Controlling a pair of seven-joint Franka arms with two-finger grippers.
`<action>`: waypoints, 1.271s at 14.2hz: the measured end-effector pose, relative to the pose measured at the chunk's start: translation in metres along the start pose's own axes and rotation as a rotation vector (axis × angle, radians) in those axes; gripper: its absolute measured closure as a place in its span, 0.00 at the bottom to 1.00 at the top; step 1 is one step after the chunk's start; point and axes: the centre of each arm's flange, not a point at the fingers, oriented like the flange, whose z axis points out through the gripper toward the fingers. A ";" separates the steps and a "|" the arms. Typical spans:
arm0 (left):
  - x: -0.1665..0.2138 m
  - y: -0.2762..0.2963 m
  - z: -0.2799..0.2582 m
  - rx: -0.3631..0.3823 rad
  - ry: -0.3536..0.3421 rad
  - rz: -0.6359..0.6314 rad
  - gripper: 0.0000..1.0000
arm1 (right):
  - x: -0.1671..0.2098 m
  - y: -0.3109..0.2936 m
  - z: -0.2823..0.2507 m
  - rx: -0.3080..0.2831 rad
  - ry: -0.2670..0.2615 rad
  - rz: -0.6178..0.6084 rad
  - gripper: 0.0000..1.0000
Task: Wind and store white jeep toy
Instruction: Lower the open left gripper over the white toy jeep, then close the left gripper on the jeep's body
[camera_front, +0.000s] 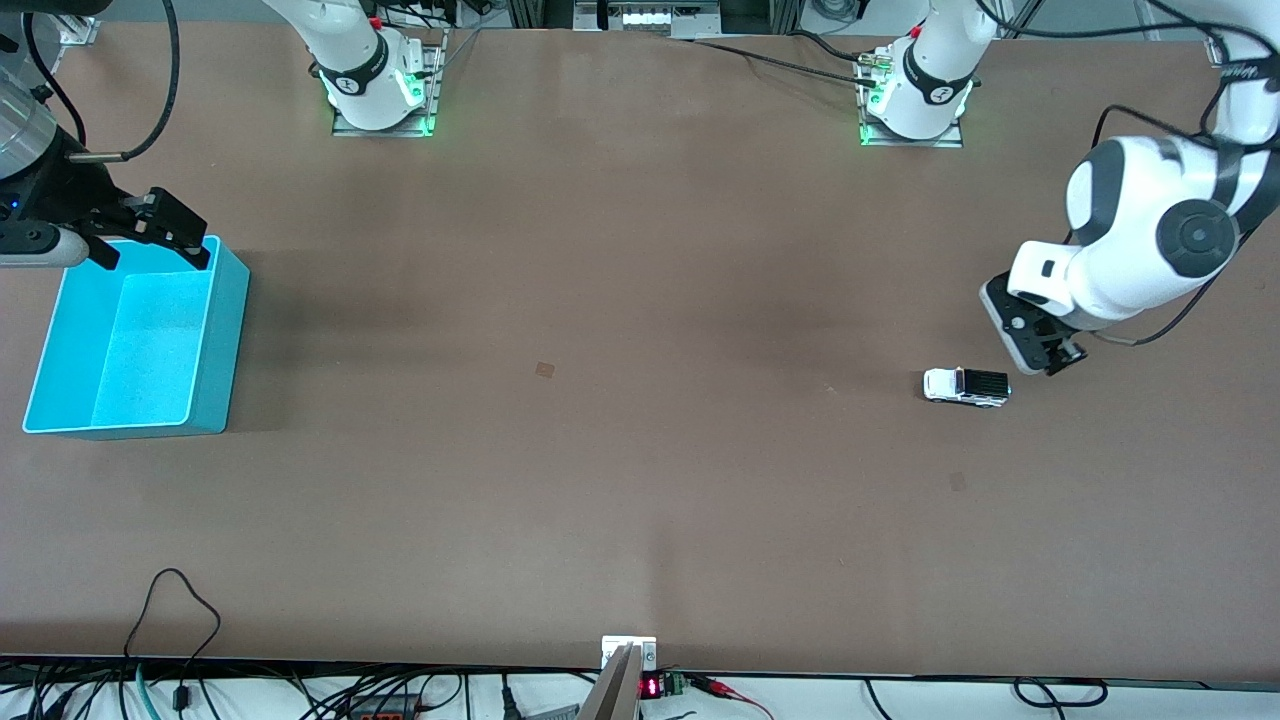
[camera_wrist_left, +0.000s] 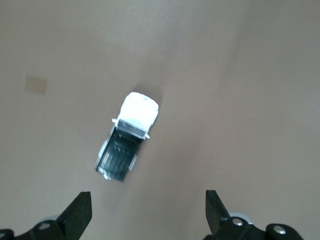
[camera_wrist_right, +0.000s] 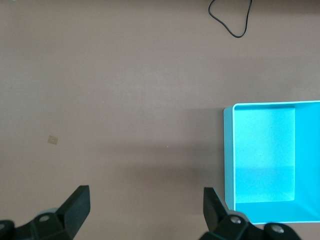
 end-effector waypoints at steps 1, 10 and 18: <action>0.002 -0.004 0.013 0.014 0.007 0.054 0.00 | 0.000 0.000 0.000 0.000 0.000 0.000 0.00; -0.007 -0.028 0.098 0.057 0.027 0.273 0.00 | 0.000 0.000 0.000 0.000 0.000 0.000 0.00; -0.005 -0.030 0.120 0.073 0.030 0.366 0.05 | 0.000 0.000 0.000 0.000 0.000 0.000 0.00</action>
